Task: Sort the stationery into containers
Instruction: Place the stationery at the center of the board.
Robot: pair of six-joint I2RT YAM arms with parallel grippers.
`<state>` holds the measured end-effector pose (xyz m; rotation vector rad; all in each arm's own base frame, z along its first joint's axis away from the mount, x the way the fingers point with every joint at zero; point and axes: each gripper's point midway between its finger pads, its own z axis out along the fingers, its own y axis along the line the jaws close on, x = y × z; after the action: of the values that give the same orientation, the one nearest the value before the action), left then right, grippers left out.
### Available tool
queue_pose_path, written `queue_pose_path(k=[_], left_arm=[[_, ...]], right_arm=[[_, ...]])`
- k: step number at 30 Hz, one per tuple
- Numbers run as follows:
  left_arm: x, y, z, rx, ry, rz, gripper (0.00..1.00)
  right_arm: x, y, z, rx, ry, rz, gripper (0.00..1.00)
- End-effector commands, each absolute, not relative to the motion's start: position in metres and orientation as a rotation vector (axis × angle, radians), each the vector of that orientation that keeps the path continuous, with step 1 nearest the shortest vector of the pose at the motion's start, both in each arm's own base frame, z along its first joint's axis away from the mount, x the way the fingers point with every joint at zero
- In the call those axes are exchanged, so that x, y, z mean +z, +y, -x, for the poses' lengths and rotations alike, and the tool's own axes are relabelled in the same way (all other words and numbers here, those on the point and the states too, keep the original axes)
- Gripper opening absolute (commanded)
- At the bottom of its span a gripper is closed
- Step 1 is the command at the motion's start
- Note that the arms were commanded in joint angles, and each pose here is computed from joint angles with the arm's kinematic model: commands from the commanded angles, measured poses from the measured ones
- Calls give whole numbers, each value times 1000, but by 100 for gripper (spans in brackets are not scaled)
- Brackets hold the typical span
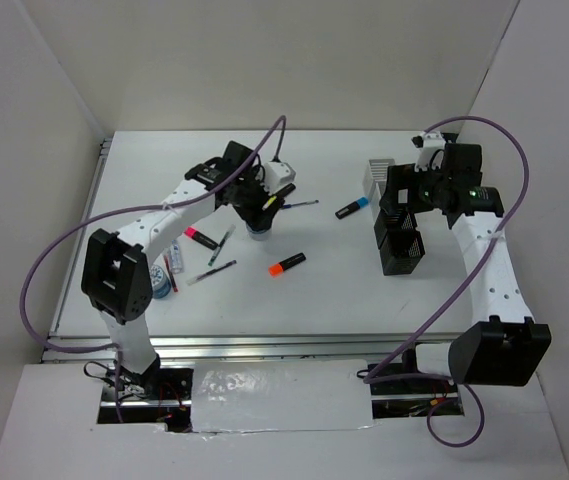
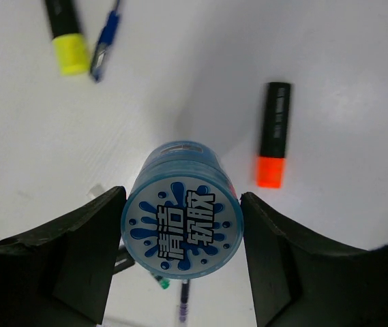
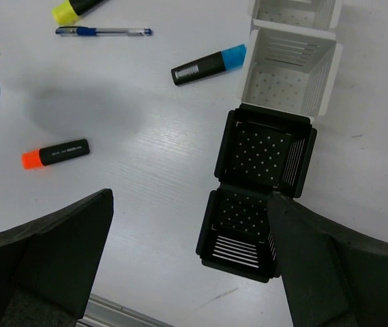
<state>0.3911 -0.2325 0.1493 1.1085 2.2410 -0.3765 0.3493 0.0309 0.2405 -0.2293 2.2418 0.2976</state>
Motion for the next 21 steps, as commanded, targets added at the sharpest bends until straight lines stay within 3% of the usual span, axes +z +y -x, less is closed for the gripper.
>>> queue_pose_path(k=[1,9,18,21], left_arm=[[180,-281,-345,-509,2080,-1284,10],[148,-348,-271,-569,2025,-1486,10],[103,-384,-264,-485,2129,-1309,6],[95,-389,-264,-451,2135,-1276,11]], right_arm=[[261,32,-347,270,2171,246,100],[264,29,-341,246,2155,234,100],[279,19,-328,161,2085,193,100],[277,20,-325,167,2089,192,100]])
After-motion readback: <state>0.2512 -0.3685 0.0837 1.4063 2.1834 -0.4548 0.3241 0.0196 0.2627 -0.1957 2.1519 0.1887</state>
